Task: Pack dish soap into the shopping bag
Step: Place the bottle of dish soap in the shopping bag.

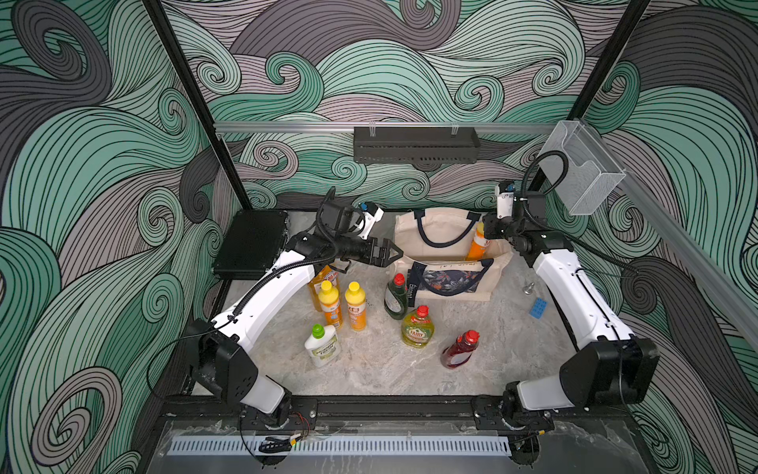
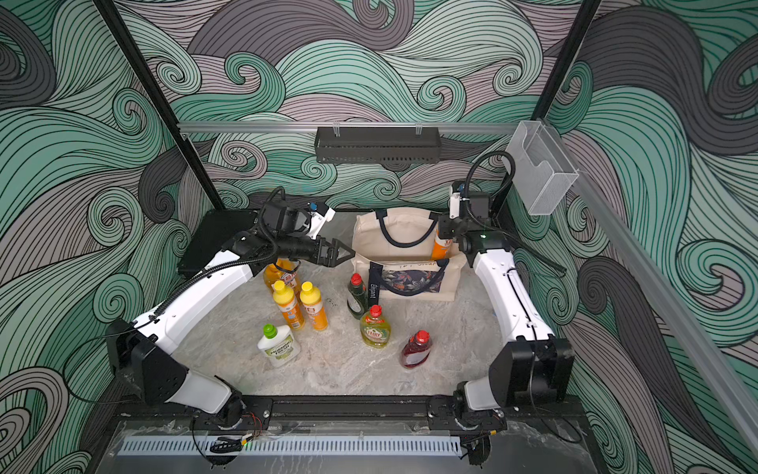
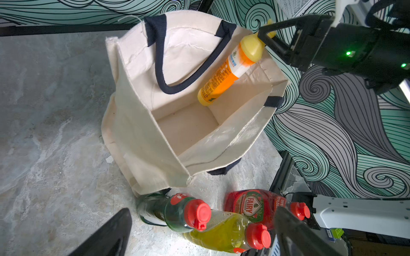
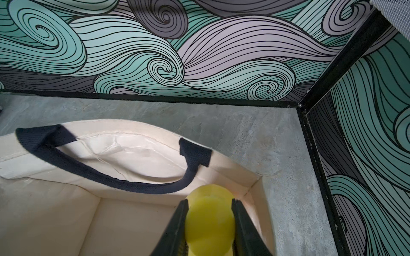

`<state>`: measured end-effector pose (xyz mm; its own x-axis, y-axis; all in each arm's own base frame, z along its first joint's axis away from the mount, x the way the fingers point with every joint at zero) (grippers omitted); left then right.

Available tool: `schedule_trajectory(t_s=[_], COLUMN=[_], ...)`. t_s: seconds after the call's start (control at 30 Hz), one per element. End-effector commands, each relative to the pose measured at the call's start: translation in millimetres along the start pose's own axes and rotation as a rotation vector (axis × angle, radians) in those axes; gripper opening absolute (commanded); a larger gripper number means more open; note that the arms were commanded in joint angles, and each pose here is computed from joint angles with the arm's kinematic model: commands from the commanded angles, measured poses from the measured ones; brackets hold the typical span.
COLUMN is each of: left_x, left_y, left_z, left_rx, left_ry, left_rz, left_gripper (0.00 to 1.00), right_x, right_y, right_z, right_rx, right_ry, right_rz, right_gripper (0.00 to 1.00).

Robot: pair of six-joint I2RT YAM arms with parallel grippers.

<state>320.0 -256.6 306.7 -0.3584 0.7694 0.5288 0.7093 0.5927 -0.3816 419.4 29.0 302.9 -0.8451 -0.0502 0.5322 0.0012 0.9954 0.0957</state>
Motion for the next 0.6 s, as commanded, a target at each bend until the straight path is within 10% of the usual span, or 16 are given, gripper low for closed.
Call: schedule_trajectory(t_s=[0.0,0.57], left_x=[4.5,-24.6], left_y=[-2.3,20.7], left_z=[-7.8,-10.9], left_rx=[-0.033,-0.015], left_ry=[-0.005,0.055], left_rz=[-0.020,-0.090], left_gripper=[0.99,0.99], right_x=[9.8,-10.0], right_y=[8.0,4.1], right_z=[-39.0,-34.3], right_rx=[-0.023,0.004], right_ry=[-0.171,-0.161], right_rz=[-0.049,-0.021], right_gripper=[0.00,0.00])
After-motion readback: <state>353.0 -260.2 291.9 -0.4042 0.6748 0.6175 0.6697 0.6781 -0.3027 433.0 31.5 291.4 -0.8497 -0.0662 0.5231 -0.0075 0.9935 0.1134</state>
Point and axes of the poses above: each gripper's point midway between its finger pads, its own x axis back along the fingers, its own y axis along the line the jaws close on, z = x × y, the point moved 3 cm from there along x, back along the fingers, and after that the axes turned 9 degrees about -x, right-handed, at the moved point
